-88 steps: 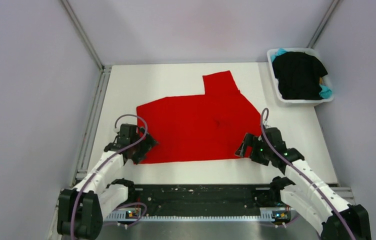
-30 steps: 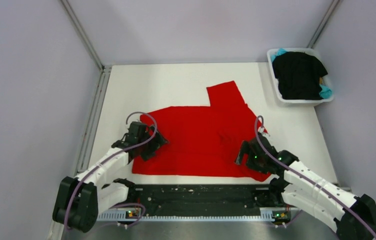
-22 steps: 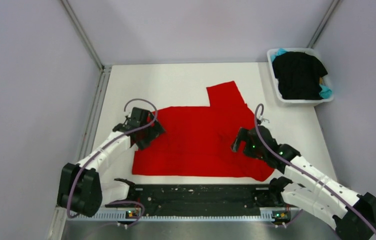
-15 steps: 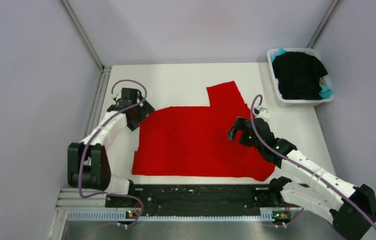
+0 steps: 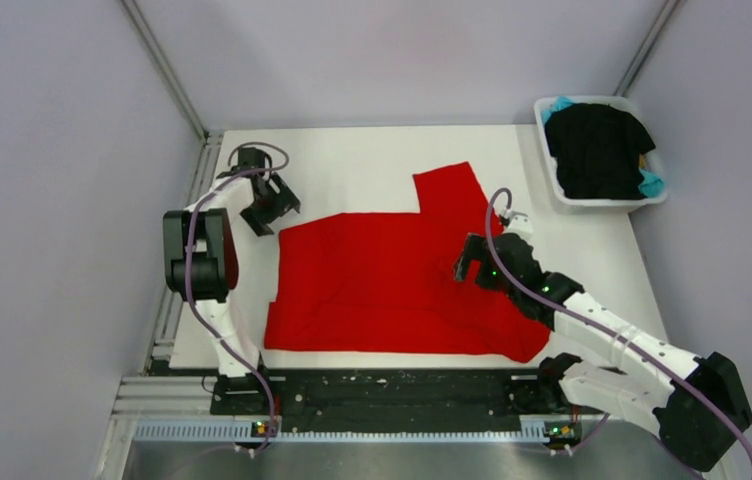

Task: Fold and stack the t-shirts
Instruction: Grab the side of the flattened tshirt furthest away from the robot with both arms

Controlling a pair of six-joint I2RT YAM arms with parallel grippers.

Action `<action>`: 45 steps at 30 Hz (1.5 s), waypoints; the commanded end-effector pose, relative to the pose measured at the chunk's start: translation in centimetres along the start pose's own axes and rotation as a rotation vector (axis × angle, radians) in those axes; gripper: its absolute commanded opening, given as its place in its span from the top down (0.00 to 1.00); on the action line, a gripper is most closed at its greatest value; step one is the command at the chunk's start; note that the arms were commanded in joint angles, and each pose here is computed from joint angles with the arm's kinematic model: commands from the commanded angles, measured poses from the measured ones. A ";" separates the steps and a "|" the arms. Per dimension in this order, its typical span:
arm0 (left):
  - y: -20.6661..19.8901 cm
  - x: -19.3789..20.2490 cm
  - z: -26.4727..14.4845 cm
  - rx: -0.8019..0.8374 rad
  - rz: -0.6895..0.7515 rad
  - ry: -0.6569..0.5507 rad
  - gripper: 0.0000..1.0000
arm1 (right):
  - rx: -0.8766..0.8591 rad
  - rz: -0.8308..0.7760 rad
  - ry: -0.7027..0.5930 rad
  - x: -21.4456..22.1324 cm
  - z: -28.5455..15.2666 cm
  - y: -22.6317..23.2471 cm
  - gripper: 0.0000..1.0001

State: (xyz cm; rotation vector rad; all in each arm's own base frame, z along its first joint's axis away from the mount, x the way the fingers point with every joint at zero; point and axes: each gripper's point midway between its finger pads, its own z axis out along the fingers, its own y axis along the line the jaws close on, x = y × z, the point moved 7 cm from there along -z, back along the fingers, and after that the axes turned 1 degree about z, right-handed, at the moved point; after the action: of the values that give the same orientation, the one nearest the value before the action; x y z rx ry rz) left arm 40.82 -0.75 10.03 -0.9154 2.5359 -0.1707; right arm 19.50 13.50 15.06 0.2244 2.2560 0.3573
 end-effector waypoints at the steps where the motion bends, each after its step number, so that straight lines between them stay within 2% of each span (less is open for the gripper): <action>1: -0.5 1.7 0.4 0.091 0.059 0.138 0.16 | -0.025 0.004 -0.072 -1.8 -0.2 0.9 0.01; 5: -0.6 3.0 0.1 0.154 0.063 0.191 0.26 | -0.019 0.006 -0.068 -1.6 0.0 0.7 0.01; 9: -0.5 2.9 -0.1 0.162 0.068 0.158 0.35 | -0.020 0.001 -0.068 -1.4 0.2 0.7 0.01; 14: -1.1 2.2 -0.1 0.167 0.069 0.155 0.52 | -0.022 -0.015 -0.059 -0.9 0.8 0.5 0.01; 18: -1.4 1.7 -0.5 0.182 0.074 0.142 0.76 | 0.006 -0.029 -0.045 -0.3 1.2 -0.1 0.01; 20: -1.5 1.8 -0.9 0.190 0.081 0.142 0.98 | 0.026 -0.033 -0.040 -0.1 1.2 -0.4 0.01; 21: -1.4 1.9 -1.0 0.191 0.084 0.140 1.00 | 0.033 -0.033 -0.042 -0.1 1.3 -0.5 0.01; 28: -1.2 2.0 -1.8 0.201 0.095 0.112 1.00 | 0.053 -0.037 -0.053 -1.3 1.7 -0.1 0.01; 34: -1.5 1.8 -3.3 0.255 0.096 0.063 1.00 | 0.077 -0.002 -0.092 -4.9 3.2 0.6 0.01; 39: -1.5 2.0 -3.5 0.269 0.093 0.058 1.00 | 0.134 -0.036 -0.132 -9.4 6.9 1.1 0.01; 45: -1.1 2.4 -3.2 0.233 0.064 0.067 1.00 | 0.205 -0.077 -0.156 -15.2 14.5 2.6 0.04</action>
State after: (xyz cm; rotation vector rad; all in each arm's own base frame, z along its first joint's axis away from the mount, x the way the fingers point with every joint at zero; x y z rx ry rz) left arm 38.42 -3.18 11.25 -0.7505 2.5817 -0.4766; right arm 34.40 13.77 16.27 0.2800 2.2241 0.1136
